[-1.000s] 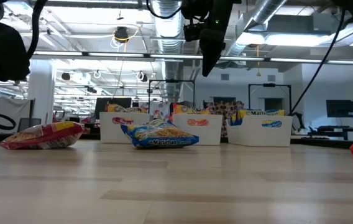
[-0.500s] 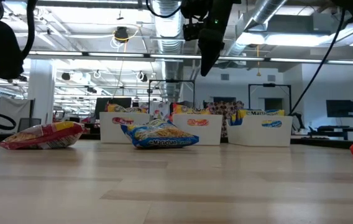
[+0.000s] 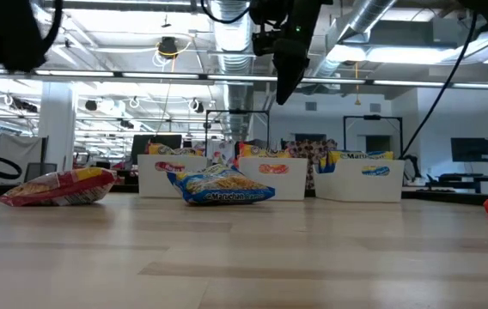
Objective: Sort Maruchan noodles
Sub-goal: Put the red noodle pack into the left white bin
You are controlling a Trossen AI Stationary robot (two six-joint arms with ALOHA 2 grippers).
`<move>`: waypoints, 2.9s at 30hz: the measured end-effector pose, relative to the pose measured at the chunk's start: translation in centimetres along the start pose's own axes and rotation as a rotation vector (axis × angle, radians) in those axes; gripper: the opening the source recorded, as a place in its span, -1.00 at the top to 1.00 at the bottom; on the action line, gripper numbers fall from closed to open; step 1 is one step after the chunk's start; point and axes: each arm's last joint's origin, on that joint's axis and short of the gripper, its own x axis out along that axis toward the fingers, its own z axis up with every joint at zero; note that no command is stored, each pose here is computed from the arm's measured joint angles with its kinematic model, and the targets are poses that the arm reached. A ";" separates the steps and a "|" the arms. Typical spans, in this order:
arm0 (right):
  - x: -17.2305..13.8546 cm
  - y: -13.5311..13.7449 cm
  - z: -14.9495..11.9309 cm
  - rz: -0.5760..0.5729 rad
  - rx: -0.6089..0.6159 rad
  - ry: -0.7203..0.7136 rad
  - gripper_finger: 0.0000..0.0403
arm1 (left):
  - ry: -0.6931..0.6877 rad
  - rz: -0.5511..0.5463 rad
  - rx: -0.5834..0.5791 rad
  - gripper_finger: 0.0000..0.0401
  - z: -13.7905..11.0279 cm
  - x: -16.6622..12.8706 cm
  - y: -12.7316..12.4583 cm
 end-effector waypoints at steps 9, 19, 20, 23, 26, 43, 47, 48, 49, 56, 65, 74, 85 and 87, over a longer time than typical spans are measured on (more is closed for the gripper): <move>0.0 0.3 -0.8 0.031 0.106 0.086 -0.07 | 0.028 0.097 0.074 1.00 1.6 -2.8 0.7; -0.8 2.8 -2.7 0.293 0.169 0.309 0.07 | -0.044 0.171 0.092 1.00 3.1 -7.3 3.3; -0.9 3.2 -2.7 0.301 0.168 0.321 0.09 | -0.050 0.179 0.093 1.00 3.2 -7.7 3.6; -1.2 4.7 -2.6 0.307 0.152 0.332 0.15 | -0.073 0.198 0.087 1.00 3.7 -8.6 4.6; -2.1 6.4 -2.6 0.314 0.116 0.317 0.20 | -0.108 0.221 0.078 1.00 4.2 -9.7 5.7; -6.7 16.3 -3.6 0.346 0.189 0.263 0.24 | -0.150 0.282 0.114 1.00 4.9 -13.3 9.2; -6.8 18.3 -2.9 0.389 0.232 0.168 0.17 | -0.143 0.289 0.126 1.00 4.8 -13.4 9.4; -6.9 18.7 -2.7 0.399 0.253 0.142 0.15 | -0.144 0.290 0.131 1.00 4.8 -13.5 9.5; -7.0 19.1 -2.5 0.404 0.267 0.115 0.13 | -0.144 0.292 0.139 1.00 4.8 -13.5 9.5; -5.4 21.9 -0.9 0.411 0.287 -0.004 -0.05 | -0.161 0.328 0.196 1.00 5.0 -13.7 9.6; 0.7 25.0 1.6 0.401 0.200 -0.079 -0.04 | -0.180 0.348 0.201 1.00 5.2 -13.7 9.7; 5.3 26.8 3.0 0.461 0.133 -0.129 -0.02 | -0.224 0.334 0.198 1.00 5.7 -13.7 9.5; 8.0 25.8 4.5 0.465 0.125 -0.203 -0.02 | -0.257 0.322 0.177 1.00 6.0 -13.8 9.4; 8.3 25.2 4.1 0.441 0.131 -0.146 -0.02 | -0.260 0.319 0.180 1.00 6.0 -13.8 9.4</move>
